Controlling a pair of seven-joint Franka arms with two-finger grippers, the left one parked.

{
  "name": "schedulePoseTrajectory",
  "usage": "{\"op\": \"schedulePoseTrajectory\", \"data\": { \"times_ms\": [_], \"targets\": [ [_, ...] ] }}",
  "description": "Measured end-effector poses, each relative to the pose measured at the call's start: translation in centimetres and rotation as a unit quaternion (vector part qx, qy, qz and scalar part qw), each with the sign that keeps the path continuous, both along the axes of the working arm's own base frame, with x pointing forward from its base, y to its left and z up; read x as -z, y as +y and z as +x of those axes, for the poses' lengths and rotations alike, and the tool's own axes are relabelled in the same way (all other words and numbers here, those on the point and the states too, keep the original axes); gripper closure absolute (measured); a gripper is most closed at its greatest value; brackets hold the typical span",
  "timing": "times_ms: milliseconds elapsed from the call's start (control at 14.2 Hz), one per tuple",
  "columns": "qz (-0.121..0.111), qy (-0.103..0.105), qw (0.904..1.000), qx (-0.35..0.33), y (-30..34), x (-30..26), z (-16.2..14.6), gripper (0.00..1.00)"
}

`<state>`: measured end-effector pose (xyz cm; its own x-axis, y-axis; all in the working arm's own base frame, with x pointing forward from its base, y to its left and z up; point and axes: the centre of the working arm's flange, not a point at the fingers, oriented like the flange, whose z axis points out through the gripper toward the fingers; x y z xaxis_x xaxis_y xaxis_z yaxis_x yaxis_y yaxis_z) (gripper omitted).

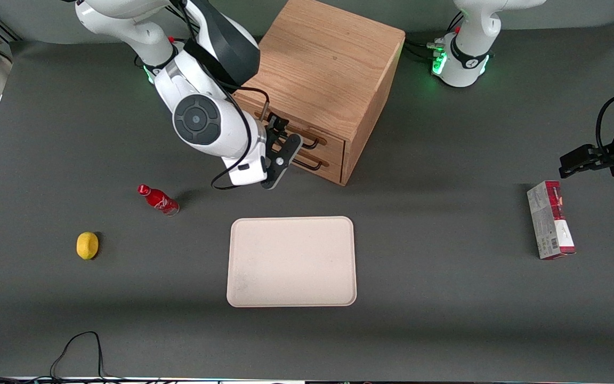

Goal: Open upper drawer

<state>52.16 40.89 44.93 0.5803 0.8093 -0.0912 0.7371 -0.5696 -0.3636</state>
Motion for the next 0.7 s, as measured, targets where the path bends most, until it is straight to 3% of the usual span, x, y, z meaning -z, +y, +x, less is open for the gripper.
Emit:
{"op": "schedulePoseTrajectory", "data": {
  "times_ms": [702],
  "targets": [
    [-0.019,0.009,0.9994,-0.027,0.3,2.8,-1.3,0.00]
  ]
}}
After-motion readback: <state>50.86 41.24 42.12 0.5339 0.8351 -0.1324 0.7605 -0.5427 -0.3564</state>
